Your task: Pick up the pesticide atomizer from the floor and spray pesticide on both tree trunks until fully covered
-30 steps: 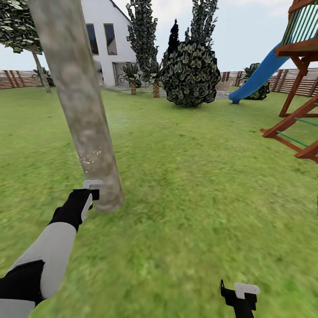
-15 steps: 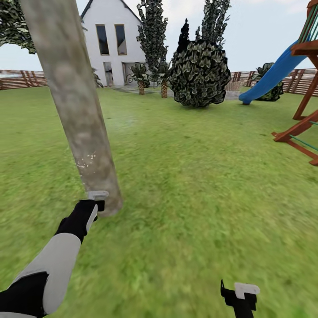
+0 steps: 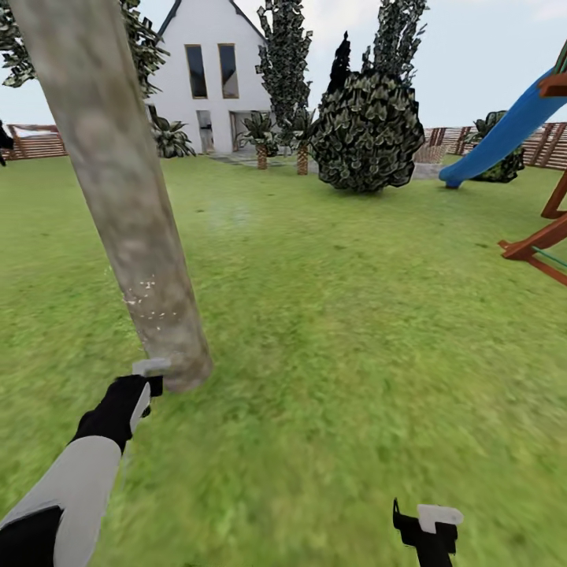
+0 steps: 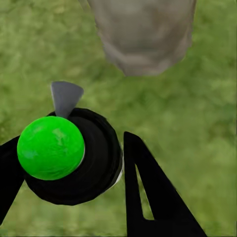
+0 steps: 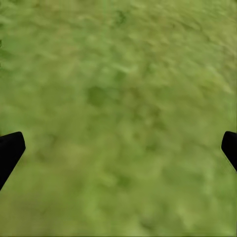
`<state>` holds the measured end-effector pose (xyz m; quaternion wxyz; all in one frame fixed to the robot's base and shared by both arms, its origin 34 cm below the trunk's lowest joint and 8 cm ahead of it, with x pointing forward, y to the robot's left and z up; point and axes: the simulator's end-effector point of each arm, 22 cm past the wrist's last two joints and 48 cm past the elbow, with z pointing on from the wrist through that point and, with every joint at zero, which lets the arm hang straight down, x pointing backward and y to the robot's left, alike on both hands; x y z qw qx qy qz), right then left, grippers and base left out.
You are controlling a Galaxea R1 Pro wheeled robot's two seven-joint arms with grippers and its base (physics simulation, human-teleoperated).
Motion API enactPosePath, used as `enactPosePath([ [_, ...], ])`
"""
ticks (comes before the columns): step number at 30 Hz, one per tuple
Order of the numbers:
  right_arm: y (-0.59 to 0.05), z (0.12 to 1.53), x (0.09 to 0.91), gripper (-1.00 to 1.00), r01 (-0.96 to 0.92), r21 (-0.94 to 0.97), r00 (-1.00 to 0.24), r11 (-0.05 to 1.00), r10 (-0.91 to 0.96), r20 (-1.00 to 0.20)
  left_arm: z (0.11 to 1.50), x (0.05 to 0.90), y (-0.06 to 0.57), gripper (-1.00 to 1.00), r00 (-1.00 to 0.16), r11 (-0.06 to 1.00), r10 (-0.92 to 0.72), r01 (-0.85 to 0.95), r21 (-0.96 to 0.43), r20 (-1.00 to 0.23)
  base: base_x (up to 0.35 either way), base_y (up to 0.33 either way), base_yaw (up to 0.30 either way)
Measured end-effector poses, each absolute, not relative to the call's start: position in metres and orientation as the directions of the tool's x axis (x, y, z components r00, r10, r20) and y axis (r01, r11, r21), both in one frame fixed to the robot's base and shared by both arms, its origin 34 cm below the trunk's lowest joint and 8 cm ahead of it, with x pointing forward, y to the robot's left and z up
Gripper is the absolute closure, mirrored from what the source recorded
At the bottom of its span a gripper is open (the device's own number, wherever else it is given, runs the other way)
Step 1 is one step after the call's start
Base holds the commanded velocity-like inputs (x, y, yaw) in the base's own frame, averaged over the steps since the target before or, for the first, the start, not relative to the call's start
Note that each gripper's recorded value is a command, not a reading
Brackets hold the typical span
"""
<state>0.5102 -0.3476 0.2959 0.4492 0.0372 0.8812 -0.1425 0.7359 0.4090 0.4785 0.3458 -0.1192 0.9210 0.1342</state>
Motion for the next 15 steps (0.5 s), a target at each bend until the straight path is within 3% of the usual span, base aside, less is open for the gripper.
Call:
enactPosePath([
  [1, -0.347, 0.296, 0.511, -1.0, 0.192, -0.218, -0.593, 0.957, -0.064, -0.803, 0.484, 0.725, 0.457, 1.0, -0.73, 0.91, -0.129, -0.356, 0.213, -0.671, 0.009, -0.273, 0.276],
  [3, -0.347, 0.296, 0.511, -1.0, 0.192, -0.218, -0.592, 0.957, -0.064, -0.803, 0.473, 0.716, 0.454, 1.0, -0.735, 0.911, -0.148, -0.362, 0.199, -0.662, 0.115, -0.245, 0.211],
  [15, -0.349, 0.297, 0.51, -1.0, 0.194, -0.219, -0.593, 0.956, -0.063, -0.803, 0.419, 0.699, 0.429, 1.0, -0.724, 0.928, -0.139, -0.334, 0.167, -0.676, 0.273, -0.165, 0.005],
])
